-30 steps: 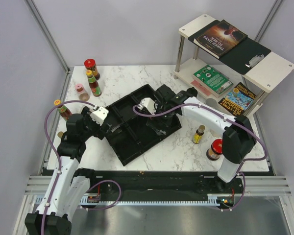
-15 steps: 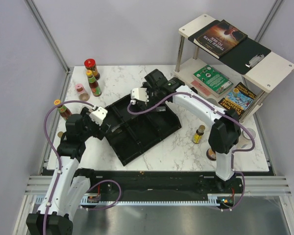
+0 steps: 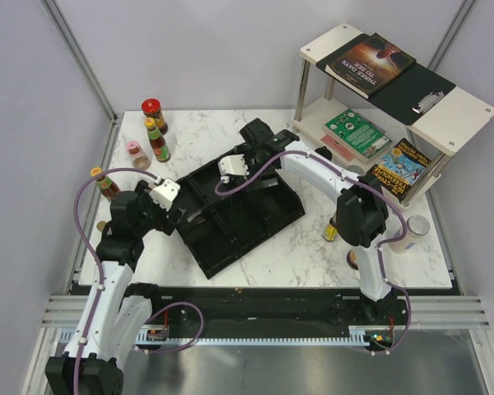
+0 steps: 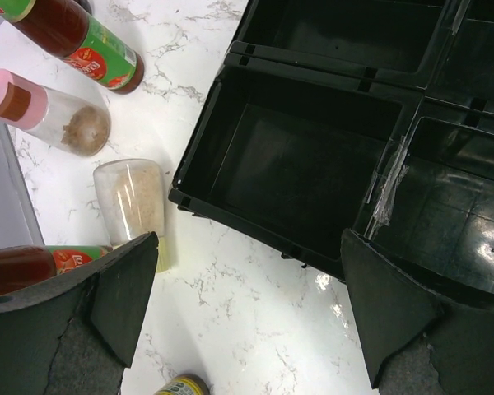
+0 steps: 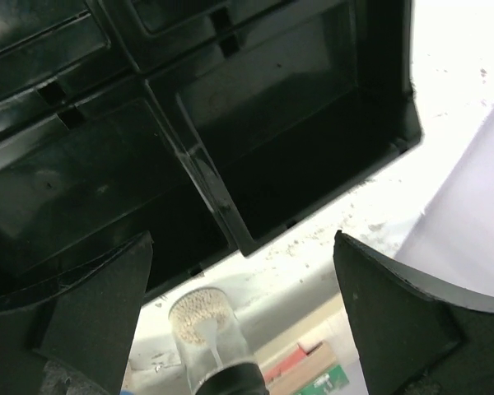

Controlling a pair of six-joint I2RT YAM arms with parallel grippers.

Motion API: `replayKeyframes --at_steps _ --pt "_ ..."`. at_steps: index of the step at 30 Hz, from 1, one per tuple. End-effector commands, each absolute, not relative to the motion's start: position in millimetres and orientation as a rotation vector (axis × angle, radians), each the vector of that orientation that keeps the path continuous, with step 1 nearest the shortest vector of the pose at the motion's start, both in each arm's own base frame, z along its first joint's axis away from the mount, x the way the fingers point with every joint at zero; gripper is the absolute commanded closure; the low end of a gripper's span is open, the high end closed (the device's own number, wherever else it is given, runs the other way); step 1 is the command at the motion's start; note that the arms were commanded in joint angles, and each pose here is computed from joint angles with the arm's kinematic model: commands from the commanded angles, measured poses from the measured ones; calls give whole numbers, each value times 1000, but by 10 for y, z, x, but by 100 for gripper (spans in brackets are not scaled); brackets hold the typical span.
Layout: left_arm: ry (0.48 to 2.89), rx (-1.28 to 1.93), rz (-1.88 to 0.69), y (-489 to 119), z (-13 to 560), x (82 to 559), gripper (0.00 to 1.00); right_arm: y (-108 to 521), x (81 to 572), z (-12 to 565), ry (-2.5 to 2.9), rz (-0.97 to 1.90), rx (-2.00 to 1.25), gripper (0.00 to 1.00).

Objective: Organize the condiment bottles
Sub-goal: Move the storage box to the center of the board.

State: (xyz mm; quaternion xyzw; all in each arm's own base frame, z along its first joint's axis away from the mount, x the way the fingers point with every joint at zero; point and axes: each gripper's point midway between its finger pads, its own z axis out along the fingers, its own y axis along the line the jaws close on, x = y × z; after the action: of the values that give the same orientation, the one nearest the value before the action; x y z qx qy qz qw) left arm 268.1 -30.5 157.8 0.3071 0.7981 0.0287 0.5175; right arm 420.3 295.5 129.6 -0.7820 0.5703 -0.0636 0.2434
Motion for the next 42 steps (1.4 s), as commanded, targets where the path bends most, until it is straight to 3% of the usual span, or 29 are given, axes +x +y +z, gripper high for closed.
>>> replayKeyframes --at_steps 1,17,42 --pt "1896 719 41 -338 1622 2715 2 3083 4175 1072 1517 -77 -2200 2" --pt "1898 720 37 -342 1611 2716 2 2949 3974 607 1750 59 -2122 3" --pt "1867 735 -14 -421 1647 2670 2 2329 3309 667 2148 71 -1725 2"
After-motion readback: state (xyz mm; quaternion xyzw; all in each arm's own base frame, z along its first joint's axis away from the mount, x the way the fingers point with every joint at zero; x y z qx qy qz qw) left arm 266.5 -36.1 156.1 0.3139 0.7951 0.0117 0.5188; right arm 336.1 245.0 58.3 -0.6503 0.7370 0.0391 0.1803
